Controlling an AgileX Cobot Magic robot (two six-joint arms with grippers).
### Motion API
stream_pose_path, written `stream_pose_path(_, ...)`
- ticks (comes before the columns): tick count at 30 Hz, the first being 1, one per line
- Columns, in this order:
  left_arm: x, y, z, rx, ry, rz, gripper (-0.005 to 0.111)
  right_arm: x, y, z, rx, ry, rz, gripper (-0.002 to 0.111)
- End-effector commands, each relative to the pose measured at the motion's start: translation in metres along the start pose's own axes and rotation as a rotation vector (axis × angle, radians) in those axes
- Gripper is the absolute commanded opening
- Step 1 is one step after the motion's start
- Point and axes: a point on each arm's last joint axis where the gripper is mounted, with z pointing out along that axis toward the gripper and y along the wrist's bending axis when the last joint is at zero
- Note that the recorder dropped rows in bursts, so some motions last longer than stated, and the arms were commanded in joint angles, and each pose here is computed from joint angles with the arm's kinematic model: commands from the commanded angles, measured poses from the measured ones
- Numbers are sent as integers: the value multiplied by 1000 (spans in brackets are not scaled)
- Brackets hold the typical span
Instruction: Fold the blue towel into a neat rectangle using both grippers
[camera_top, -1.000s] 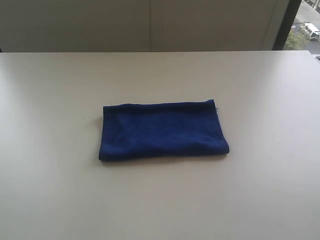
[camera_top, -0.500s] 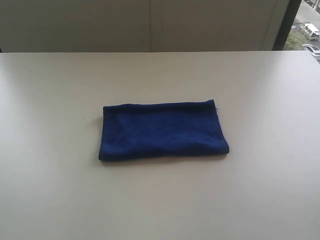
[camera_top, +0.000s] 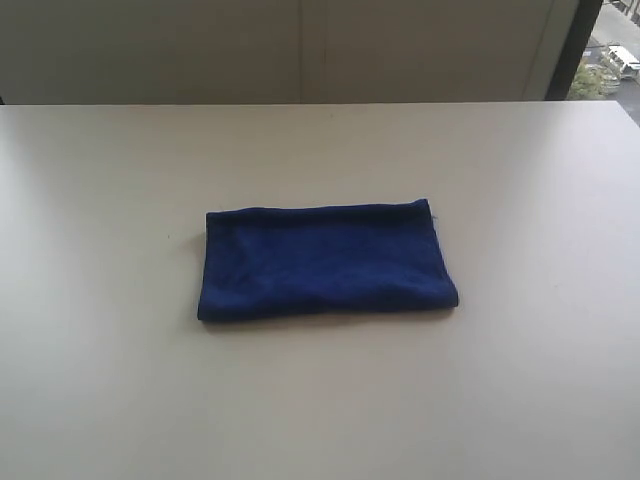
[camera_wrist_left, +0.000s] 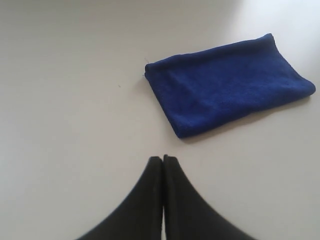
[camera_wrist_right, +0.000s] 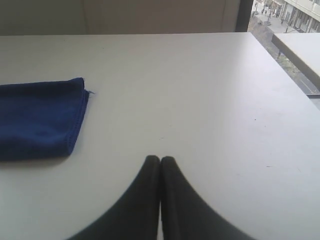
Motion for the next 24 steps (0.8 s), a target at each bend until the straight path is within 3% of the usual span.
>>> stream_pose_path(1,3,1,0,-2,4,3,0,0,-1,0,7,-12,-5,0)
stream_pose_path(13,2,2,0,-10,-4,8,0,0,-1,0,7,-12,-5,0)
stream_pose_path(16,0,7,-1,-63,-28,2,0,0,-1,0,7,-12,-5,0)
stream_pose_path(24,0,27,-10,-276,-85,-160,0,0,-1,0,7,-12,-5,0)
